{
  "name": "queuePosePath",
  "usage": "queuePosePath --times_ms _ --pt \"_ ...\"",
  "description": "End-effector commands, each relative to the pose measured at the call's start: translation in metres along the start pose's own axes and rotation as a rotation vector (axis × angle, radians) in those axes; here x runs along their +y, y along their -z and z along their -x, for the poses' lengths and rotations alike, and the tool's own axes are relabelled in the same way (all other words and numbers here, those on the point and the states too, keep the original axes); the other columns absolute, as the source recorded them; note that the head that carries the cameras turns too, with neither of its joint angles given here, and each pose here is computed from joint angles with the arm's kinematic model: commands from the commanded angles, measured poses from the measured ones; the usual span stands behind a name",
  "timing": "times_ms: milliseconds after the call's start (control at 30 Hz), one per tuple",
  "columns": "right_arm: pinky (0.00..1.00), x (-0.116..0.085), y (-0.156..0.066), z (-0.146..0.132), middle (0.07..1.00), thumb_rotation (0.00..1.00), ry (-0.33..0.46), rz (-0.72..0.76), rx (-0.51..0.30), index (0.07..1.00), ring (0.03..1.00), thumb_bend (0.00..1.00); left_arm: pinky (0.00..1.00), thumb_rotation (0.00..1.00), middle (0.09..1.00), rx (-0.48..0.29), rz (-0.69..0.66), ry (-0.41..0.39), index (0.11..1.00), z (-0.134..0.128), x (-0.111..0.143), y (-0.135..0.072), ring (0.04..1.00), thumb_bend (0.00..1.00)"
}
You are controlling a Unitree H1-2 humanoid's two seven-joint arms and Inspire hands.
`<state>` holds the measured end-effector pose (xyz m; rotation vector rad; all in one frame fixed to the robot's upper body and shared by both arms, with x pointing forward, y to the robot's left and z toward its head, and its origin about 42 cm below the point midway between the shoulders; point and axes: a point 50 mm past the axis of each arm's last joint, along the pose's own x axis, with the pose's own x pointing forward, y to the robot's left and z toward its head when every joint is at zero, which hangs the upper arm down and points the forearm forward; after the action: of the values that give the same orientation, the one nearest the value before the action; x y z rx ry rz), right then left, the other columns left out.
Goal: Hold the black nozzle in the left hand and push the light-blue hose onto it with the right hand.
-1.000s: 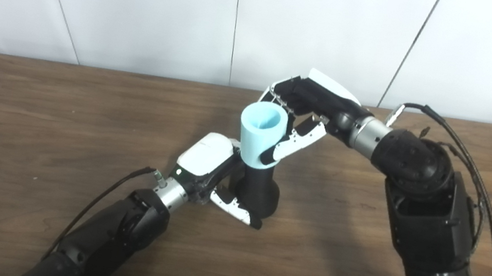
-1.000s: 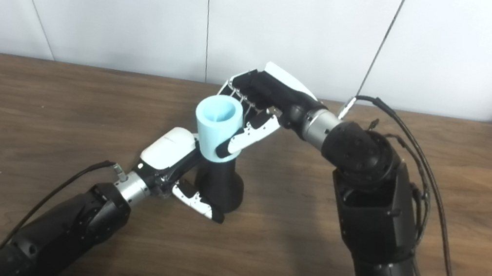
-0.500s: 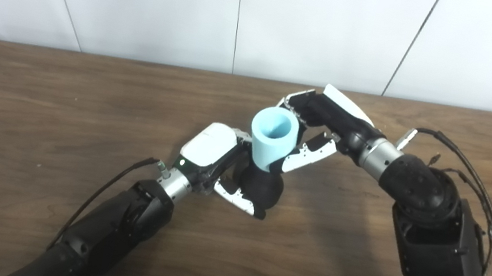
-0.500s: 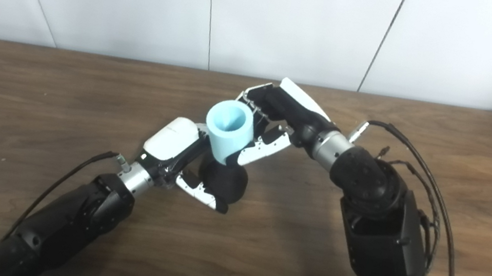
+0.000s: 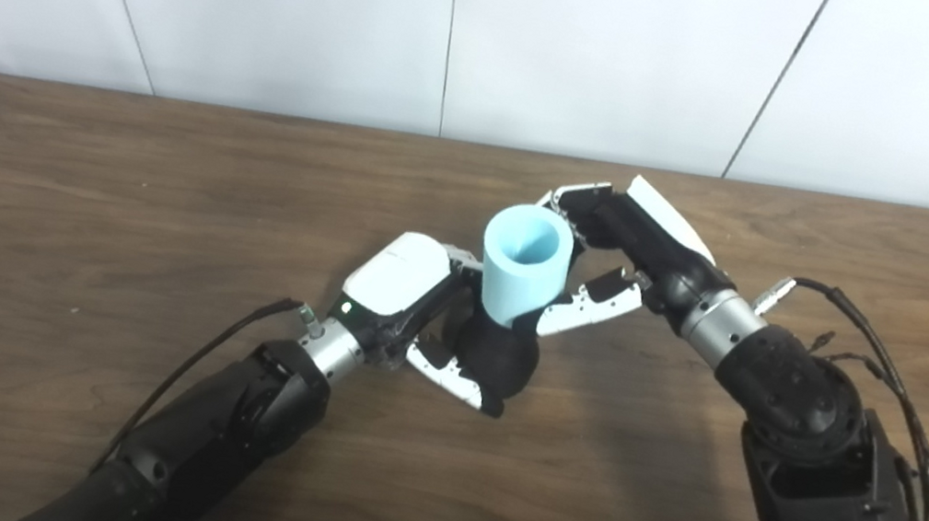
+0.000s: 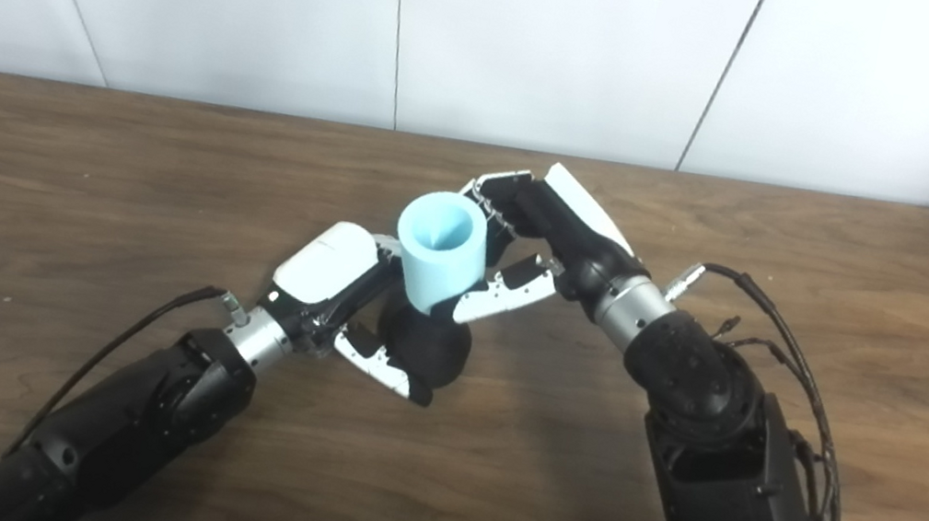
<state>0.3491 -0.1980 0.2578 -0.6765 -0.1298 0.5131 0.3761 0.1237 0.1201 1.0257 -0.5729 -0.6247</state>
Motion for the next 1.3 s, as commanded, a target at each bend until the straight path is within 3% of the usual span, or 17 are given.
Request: queuePosePath --times_ms 0,67,300,500,567,700,767,867,1067,1167,1267 --pt "0.66 -0.008 -0.01 0.002 0.842 0.28 -0.048 0.024 -0.027 0.964 0.803 0.92 0.7 0.0 0.481 0.041 0.058 0.319 0.485 0.039 -0.074 -0.009 0.627 0.53" --pt "0.66 -0.014 -0.018 -0.001 0.936 0.34 -0.012 0.031 -0.057 0.997 0.851 0.96 0.72 0.0 0.482 0.042 0.06 0.315 0.484 0.038 -0.074 -0.008 0.629 0.53" --pt "0.69 -0.027 -0.03 -0.005 0.958 0.33 0.057 0.039 -0.088 1.0 0.89 0.96 0.73 0.0 0.481 0.046 0.057 0.32 0.485 0.035 -0.076 -0.008 0.633 0.53" --pt "0.69 -0.03 -0.028 -0.005 0.992 0.33 0.046 0.042 -0.084 1.0 0.907 0.99 0.73 0.0 0.484 0.049 0.063 0.323 0.483 0.034 -0.076 -0.008 0.631 0.53" --pt "0.73 -0.032 -0.027 -0.004 0.999 0.33 0.045 0.041 -0.084 1.0 0.945 1.0 0.73 0.0 0.484 0.051 0.065 0.323 0.483 0.034 -0.076 -0.008 0.636 0.53" --pt "0.9 -0.039 -0.028 -0.005 1.0 0.31 0.08 0.055 -0.086 1.0 0.999 1.0 0.73 0.0 0.486 0.05 0.066 0.318 0.482 0.034 -0.077 -0.008 0.634 0.53" --pt "0.93 -0.045 -0.029 -0.005 1.0 0.31 0.088 0.077 -0.093 1.0 1.0 1.0 0.73 0.0 0.488 0.049 0.065 0.32 0.48 0.034 -0.078 -0.007 0.635 0.53" --pt "0.99 -0.061 -0.037 0.002 1.0 0.35 0.056 0.131 -0.15 1.0 1.0 1.0 0.72 0.0 0.488 0.048 0.065 0.321 0.48 0.034 -0.078 -0.006 0.635 0.53" --pt "1.0 -0.087 -0.057 0.029 1.0 0.39 -0.044 0.255 -0.225 1.0 1.0 1.0 0.72 0.0 0.479 0.053 0.066 0.32 0.486 0.035 -0.077 -0.003 0.635 0.53" --pt "1.0 -0.096 -0.067 0.042 1.0 0.42 -0.076 0.336 -0.234 1.0 1.0 1.0 0.73 0.0 0.475 0.056 0.068 0.323 0.489 0.035 -0.077 -0.002 0.639 0.53" --pt "1.0 -0.097 -0.07 0.051 1.0 0.41 -0.082 0.367 -0.3 1.0 1.0 1.0 0.74 0.0 0.474 0.059 0.069 0.326 0.489 0.036 -0.078 -0.001 0.636 0.53"
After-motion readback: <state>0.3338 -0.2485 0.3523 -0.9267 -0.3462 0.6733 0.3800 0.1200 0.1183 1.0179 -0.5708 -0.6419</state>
